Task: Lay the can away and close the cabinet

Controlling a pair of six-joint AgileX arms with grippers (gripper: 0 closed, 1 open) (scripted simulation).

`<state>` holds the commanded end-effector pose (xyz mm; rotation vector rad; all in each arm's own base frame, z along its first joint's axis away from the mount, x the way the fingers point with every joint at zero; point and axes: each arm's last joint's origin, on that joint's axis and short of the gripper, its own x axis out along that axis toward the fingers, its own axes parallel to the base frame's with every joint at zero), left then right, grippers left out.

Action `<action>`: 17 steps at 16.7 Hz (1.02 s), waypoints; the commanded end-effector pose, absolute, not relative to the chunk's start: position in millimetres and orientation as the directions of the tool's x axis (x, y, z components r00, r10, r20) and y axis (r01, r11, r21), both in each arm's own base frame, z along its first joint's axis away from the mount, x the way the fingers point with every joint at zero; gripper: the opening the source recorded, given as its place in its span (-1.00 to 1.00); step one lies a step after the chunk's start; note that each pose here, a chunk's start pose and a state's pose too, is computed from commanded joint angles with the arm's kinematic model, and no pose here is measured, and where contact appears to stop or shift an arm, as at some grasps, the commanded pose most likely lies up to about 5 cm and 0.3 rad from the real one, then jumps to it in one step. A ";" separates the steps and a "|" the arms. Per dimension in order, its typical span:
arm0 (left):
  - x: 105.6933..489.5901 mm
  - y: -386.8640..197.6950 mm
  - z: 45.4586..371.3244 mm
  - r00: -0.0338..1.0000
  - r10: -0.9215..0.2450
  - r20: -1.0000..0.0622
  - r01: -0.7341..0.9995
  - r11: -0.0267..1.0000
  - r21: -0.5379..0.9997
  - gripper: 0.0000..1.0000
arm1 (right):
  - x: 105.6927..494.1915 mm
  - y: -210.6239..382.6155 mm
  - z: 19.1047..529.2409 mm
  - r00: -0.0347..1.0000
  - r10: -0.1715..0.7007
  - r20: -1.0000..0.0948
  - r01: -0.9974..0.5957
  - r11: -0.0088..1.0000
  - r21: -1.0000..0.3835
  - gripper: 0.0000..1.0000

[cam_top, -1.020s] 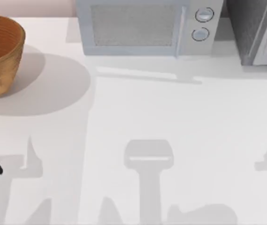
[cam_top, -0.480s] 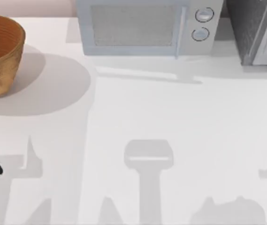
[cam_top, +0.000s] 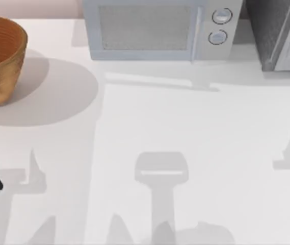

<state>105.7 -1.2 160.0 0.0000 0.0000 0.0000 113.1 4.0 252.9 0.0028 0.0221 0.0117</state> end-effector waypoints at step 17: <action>105.7 -1.2 160.0 1.000 0.000 0.000 0.000 1.000 0.000 1.00 | 252.2 45.9 507.0 1.000 0.002 -0.003 -0.002 1.000 0.000 -1.00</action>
